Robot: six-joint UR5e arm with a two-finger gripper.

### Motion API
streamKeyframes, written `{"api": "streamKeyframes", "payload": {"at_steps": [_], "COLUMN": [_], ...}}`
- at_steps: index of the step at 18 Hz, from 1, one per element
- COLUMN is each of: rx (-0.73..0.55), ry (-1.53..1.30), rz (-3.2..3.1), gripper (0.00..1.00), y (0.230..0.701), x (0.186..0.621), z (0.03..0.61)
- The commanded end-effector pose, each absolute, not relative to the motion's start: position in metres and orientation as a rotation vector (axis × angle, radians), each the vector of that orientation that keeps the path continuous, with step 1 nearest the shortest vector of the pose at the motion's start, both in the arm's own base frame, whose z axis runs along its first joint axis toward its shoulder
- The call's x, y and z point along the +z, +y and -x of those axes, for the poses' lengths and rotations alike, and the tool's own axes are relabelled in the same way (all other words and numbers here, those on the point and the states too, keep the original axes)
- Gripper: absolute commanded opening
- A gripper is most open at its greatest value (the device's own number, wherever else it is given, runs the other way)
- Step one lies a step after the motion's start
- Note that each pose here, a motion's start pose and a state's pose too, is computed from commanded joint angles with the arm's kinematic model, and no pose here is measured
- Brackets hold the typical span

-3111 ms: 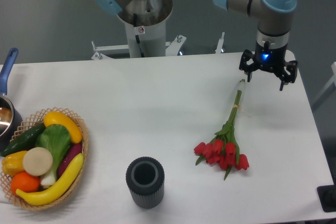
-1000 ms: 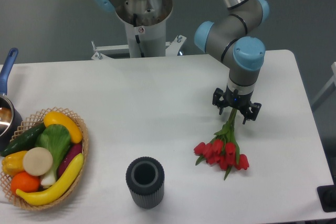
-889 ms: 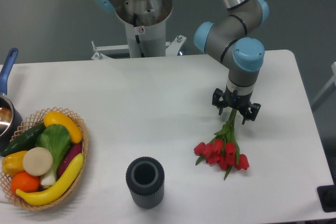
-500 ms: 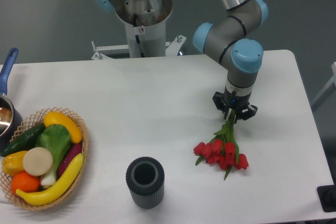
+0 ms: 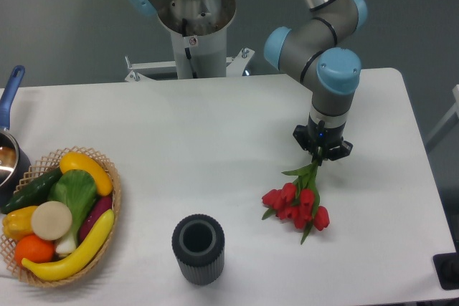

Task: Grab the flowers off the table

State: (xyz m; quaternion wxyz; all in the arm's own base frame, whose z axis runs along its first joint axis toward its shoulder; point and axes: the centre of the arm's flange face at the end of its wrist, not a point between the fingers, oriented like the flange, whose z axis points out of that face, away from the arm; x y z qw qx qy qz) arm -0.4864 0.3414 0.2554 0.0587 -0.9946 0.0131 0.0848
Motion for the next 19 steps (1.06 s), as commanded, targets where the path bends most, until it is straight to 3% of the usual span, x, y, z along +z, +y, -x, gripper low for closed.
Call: {"api": "streamKeyframes", "payload": {"at_steps": [2, 9, 19], "rx": [0.305, 0.293, 0.184], "ry": [0.020, 0.022, 0.025], "rz": [2.998, 3.004, 3.078], "gripper": [0.00, 0.03, 0.03], "y": [0.336, 0.339, 0.340], "x": [0.273, 0.314, 0.374], "z": [0.495, 0.501, 0.512]}}
